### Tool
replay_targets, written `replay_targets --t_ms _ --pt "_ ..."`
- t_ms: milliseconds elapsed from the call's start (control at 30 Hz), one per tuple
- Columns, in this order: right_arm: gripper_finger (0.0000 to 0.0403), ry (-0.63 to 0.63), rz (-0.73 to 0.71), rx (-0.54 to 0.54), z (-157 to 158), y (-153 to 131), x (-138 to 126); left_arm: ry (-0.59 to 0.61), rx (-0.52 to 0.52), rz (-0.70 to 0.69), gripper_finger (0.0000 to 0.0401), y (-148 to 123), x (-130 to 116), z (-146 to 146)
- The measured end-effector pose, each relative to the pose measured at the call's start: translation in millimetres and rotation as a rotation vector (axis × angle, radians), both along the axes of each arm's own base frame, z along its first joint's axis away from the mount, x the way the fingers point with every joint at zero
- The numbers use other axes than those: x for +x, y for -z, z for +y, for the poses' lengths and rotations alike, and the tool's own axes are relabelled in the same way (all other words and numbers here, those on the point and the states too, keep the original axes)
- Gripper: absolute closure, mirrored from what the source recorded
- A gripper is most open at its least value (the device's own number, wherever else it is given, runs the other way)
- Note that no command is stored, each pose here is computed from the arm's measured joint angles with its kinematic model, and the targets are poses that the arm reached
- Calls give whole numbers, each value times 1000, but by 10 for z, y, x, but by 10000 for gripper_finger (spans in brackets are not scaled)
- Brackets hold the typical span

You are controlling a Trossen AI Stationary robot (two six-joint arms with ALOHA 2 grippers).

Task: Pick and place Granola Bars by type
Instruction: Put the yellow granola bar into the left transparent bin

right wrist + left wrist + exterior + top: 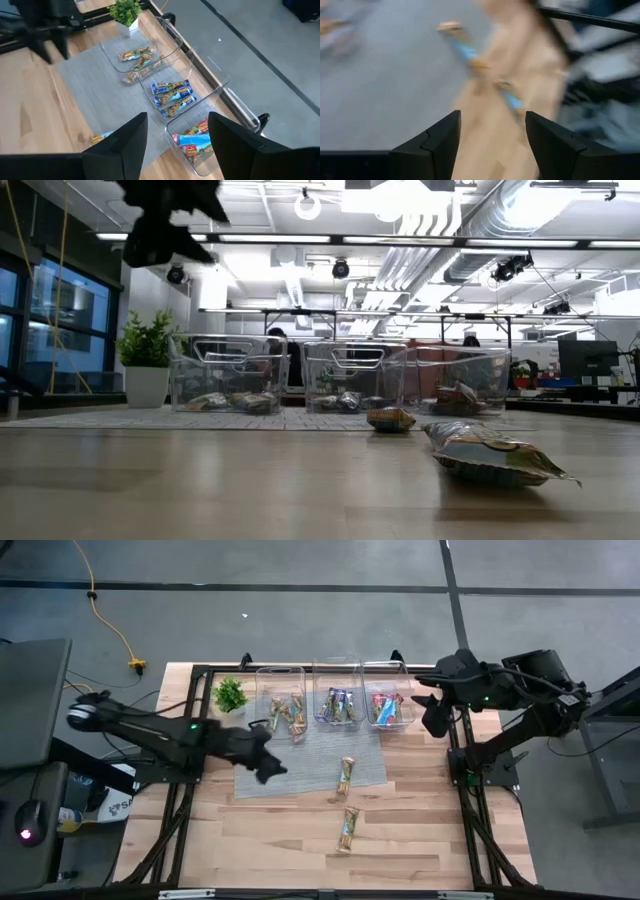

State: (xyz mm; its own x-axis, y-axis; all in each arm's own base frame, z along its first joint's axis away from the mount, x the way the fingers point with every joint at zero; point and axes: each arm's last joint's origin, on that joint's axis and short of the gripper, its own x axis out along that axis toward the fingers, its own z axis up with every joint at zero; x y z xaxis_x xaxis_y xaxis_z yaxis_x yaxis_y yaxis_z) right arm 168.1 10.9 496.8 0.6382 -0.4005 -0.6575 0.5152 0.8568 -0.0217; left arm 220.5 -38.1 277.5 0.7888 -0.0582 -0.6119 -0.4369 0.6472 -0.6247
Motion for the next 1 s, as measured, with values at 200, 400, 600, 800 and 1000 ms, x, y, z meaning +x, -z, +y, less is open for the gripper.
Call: replay_targets --t_ms 200,400,600,800,1000 --pt "210 49 -21 53 -5 11 27 150 -13 -344 185 163 -429 -46" --pt "210 111 -35 137 30 80 232 163 -72 -622 185 443 -754 -3" --pt "210 195 -16 334 127 290 706 274 -39 -637 185 581 -840 -4" --pt "210 362 97 478 277 747 1314 534 130 -635 185 642 -865 -50" --pt "210 536 205 530 421 1285 1807 574 370 -486 185 818 -886 -18"
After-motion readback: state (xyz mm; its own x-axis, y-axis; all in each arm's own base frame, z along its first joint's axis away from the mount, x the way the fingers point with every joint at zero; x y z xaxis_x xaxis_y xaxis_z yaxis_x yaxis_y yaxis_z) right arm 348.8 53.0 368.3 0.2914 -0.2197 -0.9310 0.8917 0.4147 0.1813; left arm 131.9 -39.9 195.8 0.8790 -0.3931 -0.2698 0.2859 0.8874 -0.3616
